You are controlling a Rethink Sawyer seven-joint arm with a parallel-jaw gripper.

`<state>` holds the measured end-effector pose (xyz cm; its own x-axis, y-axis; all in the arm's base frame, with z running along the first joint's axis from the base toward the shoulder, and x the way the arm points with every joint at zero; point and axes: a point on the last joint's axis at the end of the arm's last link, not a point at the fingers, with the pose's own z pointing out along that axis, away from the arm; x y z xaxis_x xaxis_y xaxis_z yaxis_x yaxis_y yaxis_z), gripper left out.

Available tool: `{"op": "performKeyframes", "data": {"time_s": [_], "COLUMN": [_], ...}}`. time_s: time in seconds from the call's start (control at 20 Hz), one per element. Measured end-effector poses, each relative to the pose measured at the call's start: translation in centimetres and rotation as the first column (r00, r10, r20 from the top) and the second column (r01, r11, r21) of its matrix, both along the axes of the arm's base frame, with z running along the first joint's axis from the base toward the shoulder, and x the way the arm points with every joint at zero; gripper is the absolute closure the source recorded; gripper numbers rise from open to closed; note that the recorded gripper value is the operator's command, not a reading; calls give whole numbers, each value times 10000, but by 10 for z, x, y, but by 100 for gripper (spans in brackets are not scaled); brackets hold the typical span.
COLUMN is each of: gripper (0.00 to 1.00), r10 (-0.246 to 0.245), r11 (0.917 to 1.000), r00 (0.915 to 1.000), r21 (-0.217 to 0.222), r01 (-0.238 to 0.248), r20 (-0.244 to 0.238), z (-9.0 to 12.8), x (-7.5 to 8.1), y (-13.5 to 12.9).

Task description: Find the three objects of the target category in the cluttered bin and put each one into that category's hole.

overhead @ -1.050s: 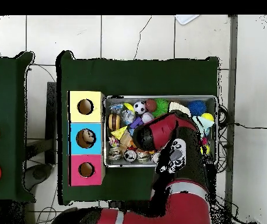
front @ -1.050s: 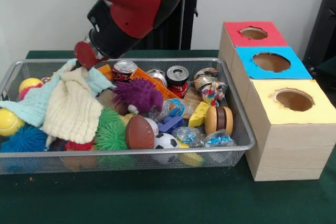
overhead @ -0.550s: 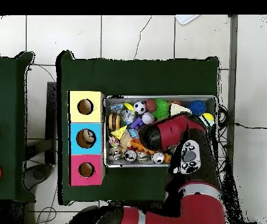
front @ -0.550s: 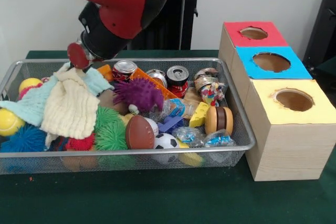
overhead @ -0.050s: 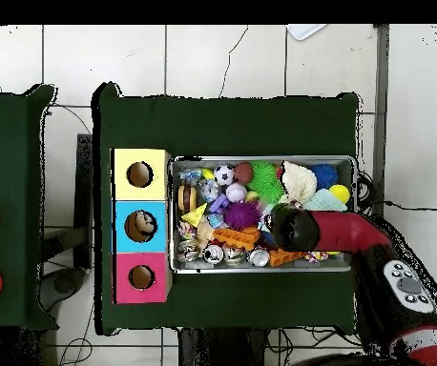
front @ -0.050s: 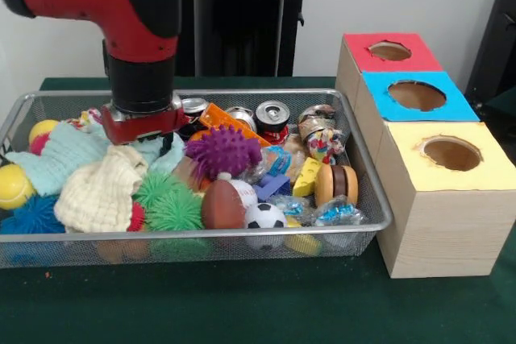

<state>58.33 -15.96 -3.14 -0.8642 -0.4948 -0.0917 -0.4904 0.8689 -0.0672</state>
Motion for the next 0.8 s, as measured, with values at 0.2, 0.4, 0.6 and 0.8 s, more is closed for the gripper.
{"op": "performKeyframes", "data": {"time_s": [0.2, 0.4, 0.6, 0.8], "gripper": [0, 0, 0, 0], "r10": [-568, -537, -194, 693], "r11": [9966, 9963, 9984, 9974], "r00": [9949, 9945, 9986, 9947], "r21": [637, 723, 533, -153], "r01": [515, 473, 168, -707], "r20": [836, 901, 492, -764], "z": [-2, 0, 1, 7], "x": [-8, -8, -7, -4], "y": [-4, 6, 23, 55]}}
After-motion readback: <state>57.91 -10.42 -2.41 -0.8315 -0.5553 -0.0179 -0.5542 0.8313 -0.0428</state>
